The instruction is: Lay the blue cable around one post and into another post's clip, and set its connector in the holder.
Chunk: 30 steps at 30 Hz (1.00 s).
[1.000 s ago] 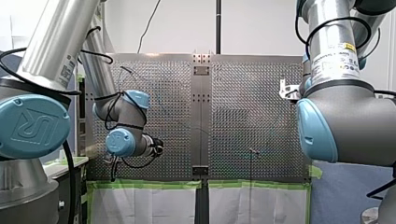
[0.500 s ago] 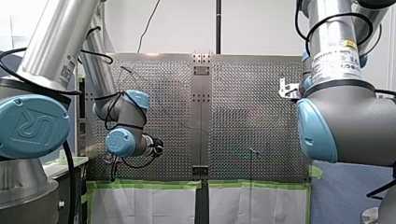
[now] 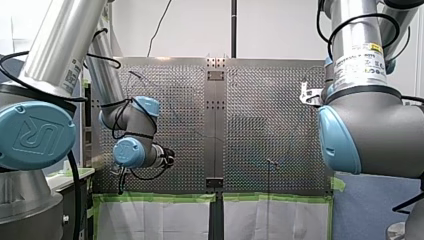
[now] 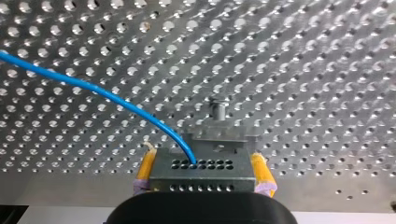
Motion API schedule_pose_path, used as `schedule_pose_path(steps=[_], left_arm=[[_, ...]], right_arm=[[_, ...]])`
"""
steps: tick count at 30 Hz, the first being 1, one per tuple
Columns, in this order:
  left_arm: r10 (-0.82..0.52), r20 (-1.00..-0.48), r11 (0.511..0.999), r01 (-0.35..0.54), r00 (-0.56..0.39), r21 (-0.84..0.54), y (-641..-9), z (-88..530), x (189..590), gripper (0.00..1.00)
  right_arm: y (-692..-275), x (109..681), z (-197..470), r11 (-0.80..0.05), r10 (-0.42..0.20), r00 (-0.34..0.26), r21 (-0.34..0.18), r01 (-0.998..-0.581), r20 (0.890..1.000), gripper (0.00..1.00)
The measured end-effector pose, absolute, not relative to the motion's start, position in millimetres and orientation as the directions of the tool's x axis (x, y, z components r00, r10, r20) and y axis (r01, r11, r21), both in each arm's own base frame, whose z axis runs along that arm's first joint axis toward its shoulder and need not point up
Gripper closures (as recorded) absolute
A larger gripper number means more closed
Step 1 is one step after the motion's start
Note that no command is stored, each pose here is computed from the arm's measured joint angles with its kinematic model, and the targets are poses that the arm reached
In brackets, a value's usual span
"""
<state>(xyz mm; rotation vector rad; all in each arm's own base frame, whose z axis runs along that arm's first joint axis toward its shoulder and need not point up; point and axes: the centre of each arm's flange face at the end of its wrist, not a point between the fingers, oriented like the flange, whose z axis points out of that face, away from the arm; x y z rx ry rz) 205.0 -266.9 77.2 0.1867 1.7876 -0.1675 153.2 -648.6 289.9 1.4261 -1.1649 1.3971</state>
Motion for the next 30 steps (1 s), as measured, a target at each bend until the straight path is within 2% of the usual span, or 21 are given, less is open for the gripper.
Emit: schedule_pose_path(steps=[30], left_arm=[[0.039,-0.974,0.976,0.218,-0.223,-0.011,-266.7,76.9,204.5,0.0]], right_arm=[[-661.9,132.3,295.6,-0.326,-0.043,-0.062,-0.073,-0.943,0.997,0.48]])
